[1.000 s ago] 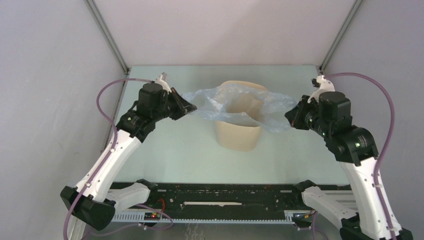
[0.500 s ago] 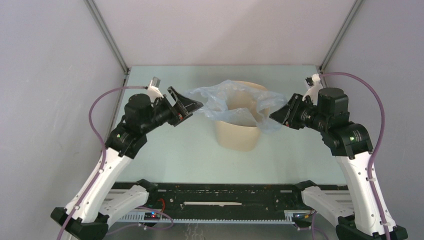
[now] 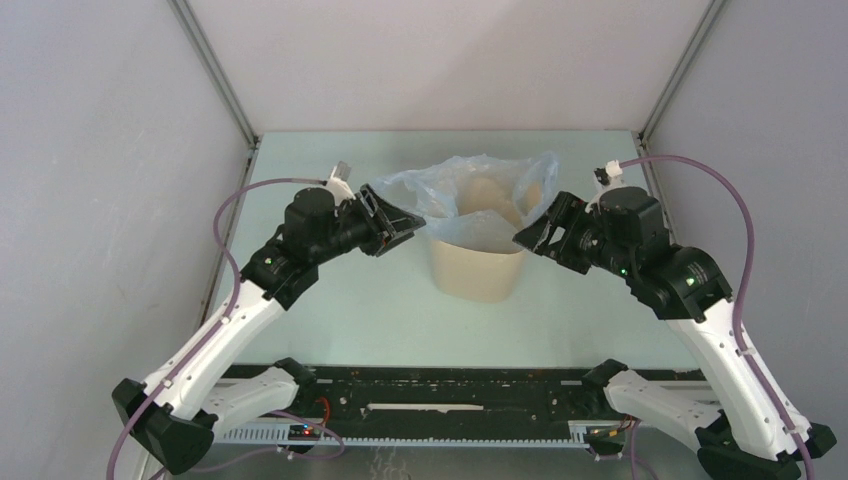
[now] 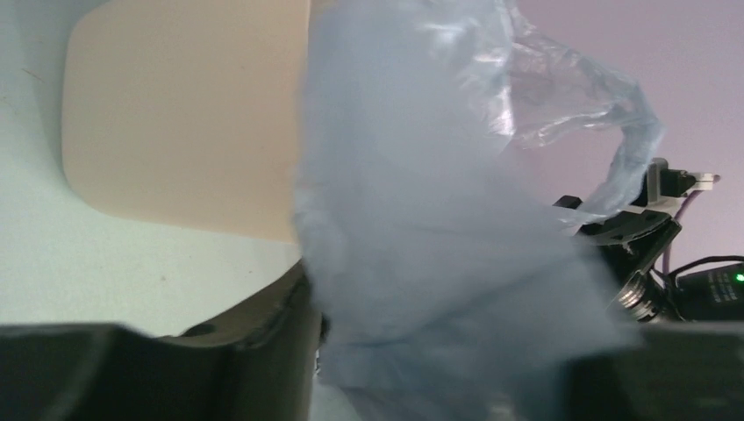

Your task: Put the trash bags into the trash bin

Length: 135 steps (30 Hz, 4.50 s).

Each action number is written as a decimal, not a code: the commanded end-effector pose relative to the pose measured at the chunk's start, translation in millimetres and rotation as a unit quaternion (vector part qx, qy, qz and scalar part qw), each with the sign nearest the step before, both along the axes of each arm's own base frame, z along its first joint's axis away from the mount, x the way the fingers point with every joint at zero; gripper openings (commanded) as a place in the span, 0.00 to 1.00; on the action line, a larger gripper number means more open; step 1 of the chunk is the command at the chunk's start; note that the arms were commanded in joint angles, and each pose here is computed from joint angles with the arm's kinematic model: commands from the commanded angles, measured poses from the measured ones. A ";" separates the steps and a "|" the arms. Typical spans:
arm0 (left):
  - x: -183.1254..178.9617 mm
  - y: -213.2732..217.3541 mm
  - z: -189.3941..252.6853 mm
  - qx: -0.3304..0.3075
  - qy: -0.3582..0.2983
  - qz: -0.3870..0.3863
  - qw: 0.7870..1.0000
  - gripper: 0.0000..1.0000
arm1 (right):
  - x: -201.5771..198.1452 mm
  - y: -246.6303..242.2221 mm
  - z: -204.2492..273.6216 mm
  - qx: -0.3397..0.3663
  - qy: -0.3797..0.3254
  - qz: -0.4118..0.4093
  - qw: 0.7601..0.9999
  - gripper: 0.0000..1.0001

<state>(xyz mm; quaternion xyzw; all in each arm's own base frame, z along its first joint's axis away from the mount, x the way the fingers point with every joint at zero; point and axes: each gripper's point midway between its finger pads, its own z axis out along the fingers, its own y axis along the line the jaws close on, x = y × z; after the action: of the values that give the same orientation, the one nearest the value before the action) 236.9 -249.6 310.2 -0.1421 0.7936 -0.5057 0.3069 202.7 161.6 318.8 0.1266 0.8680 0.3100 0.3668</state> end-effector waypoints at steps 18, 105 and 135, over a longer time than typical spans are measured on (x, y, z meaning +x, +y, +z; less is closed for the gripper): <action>-11.8 10.9 -6.6 0.002 -0.028 0.004 1.000 0.00 | 26.2 -13.0 -0.2 0.019 -0.005 -0.162 0.987 0.25; 57.7 16.1 5.5 0.226 -0.265 -0.171 0.922 0.87 | 62.7 -8.4 24.7 -0.144 -0.156 0.243 0.946 0.91; 43.4 6.5 -18.5 0.072 -0.197 -0.241 0.948 0.29 | 82.8 -28.1 4.1 -0.021 -0.077 0.166 0.983 0.62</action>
<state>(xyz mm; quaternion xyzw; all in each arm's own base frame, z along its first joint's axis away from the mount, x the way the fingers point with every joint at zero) 280.6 -246.2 276.4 0.1743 0.7756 -0.5210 0.3108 282.3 130.8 317.8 -0.0715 0.8593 0.3434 0.3723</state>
